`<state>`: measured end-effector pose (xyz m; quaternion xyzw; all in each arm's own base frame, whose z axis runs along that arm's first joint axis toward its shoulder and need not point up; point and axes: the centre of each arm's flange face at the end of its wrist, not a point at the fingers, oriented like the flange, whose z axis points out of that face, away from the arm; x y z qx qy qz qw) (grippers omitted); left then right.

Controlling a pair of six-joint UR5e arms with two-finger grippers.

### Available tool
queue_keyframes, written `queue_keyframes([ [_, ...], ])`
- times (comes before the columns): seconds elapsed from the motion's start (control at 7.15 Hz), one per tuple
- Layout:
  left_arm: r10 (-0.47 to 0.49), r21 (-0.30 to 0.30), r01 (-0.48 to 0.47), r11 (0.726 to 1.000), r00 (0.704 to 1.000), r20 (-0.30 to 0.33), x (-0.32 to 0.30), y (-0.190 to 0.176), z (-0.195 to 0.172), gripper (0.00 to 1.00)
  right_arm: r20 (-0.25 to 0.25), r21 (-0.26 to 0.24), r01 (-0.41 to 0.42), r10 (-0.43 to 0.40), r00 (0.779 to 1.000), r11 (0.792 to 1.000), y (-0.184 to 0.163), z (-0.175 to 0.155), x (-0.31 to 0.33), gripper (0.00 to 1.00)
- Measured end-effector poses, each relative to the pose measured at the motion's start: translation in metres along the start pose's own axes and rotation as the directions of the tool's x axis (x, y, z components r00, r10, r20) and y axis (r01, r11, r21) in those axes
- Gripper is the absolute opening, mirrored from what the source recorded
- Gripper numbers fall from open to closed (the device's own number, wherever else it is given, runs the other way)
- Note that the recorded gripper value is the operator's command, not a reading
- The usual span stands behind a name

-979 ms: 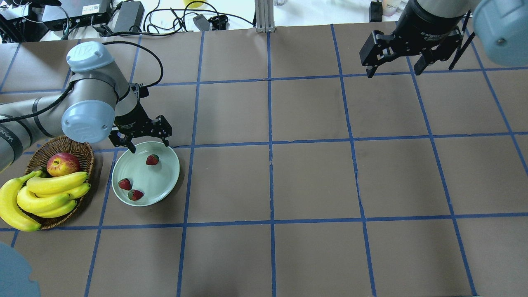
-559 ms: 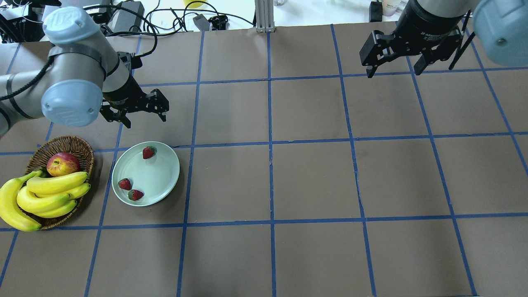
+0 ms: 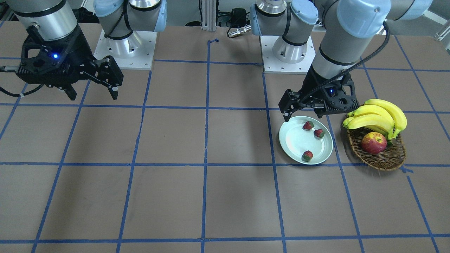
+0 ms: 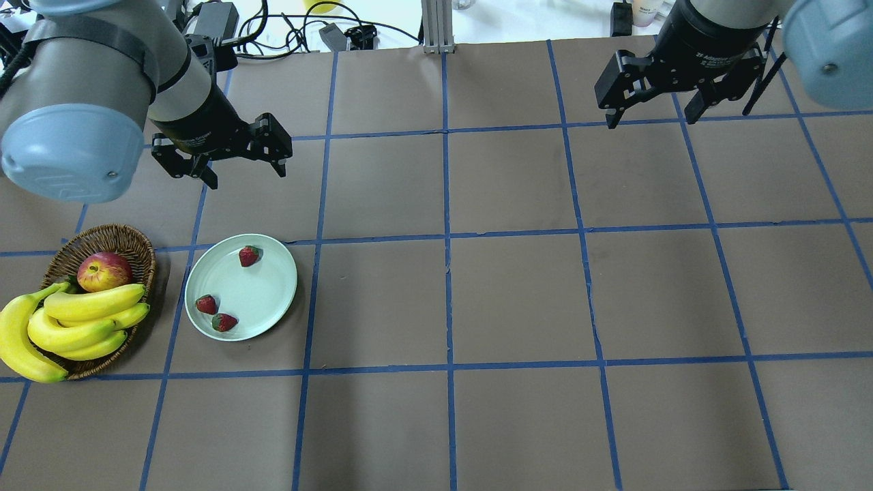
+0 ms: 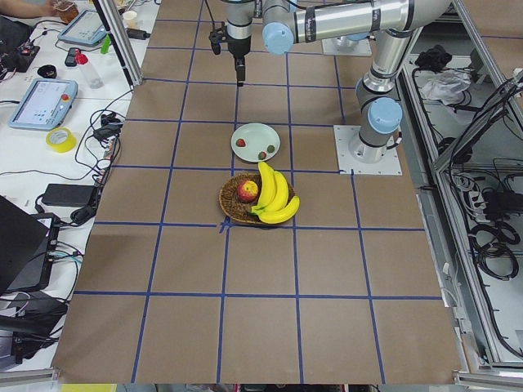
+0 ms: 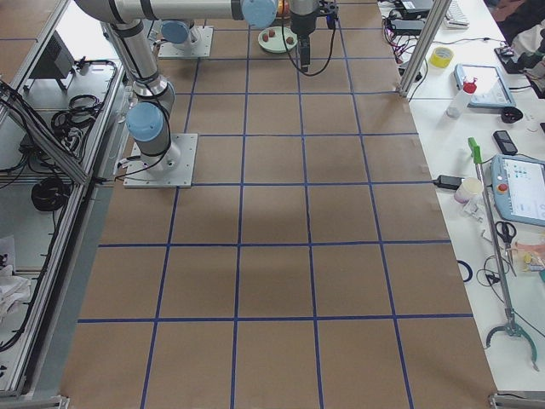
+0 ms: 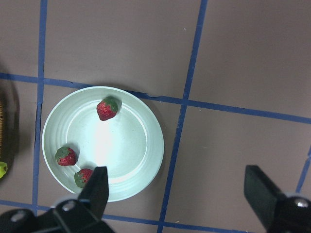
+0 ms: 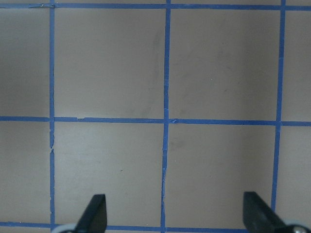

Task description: Collect all strawberries into plate

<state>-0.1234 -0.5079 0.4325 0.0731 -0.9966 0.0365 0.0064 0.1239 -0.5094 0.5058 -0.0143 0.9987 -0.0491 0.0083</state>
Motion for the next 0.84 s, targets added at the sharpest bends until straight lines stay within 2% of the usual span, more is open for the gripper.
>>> queue_keyframes([
  [0.28,0.035,-0.016,-0.035,0.999,0.999,0.009,-0.001,0.016,-0.029,1.0,0.001,0.001,0.0,0.0,1.0,1.0,0.0,0.0,0.0,1.0],
  [0.56,0.077,-0.085,-0.075,0.994,0.997,0.025,-0.007,0.027,-0.055,1.0,0.001,0.0,0.0,0.0,1.0,1.0,0.0,0.0,0.0,1.0],
  [0.84,0.085,-0.102,-0.083,0.991,0.996,0.022,-0.006,0.03,-0.06,1.0,0.001,0.001,0.0,0.0,1.0,1.0,0.0,0.0,0.0,1.0],
])
